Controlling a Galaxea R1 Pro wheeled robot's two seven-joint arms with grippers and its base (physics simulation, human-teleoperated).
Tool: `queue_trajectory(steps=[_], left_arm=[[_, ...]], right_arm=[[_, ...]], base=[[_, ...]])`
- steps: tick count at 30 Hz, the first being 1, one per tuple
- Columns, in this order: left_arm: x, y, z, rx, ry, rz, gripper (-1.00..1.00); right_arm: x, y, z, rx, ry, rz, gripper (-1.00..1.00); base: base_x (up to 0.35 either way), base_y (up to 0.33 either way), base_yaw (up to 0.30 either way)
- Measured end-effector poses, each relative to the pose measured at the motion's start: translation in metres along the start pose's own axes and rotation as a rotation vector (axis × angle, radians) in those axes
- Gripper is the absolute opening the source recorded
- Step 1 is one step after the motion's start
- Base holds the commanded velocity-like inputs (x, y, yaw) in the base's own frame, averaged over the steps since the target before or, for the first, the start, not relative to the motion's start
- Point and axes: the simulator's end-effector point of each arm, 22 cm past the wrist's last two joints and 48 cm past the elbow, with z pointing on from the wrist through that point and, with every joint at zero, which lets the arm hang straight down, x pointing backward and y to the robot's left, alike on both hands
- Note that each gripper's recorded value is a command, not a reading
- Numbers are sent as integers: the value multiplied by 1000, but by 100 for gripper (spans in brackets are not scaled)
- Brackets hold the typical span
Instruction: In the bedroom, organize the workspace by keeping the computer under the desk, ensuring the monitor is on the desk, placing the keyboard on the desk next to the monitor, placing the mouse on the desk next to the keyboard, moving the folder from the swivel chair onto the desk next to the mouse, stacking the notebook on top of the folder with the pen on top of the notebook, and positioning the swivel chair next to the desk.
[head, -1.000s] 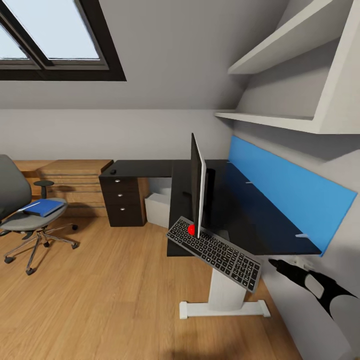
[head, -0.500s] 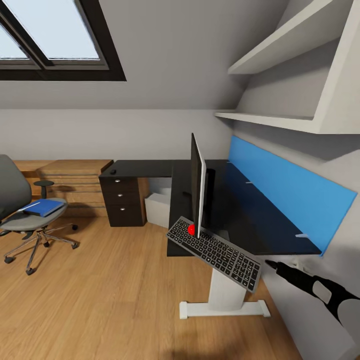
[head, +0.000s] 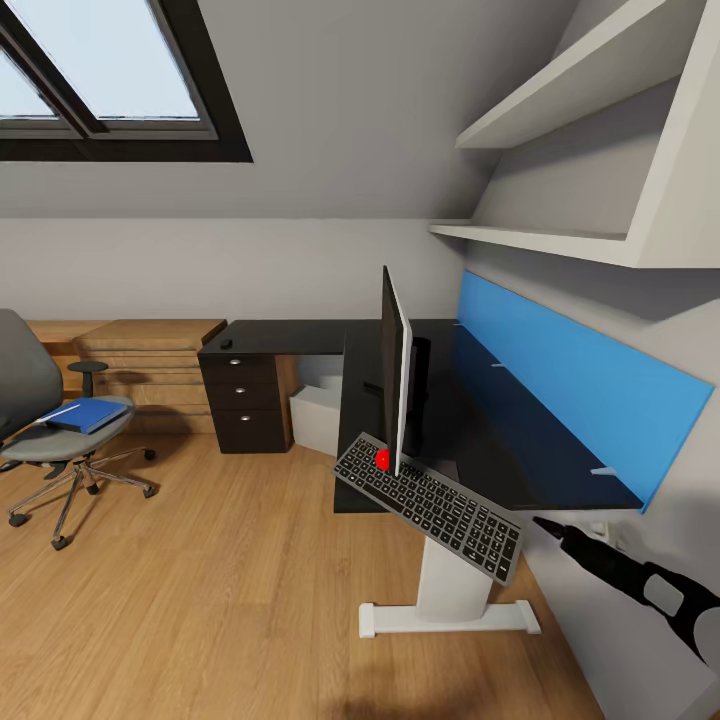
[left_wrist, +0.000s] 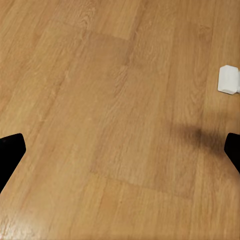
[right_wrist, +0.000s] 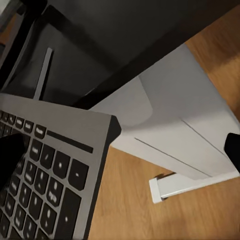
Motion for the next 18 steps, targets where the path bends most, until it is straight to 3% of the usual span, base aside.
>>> queue_trajectory(steps=[7,18], left_arm=[[0,0,0,0,-1,0,100],[0,0,0,0,1,0,100]], right_arm=[[2,1,-4,-25,0,10,100],[19,13,-12,-123,11,11,100]], base=[[0,0,0],[0,0,0]])
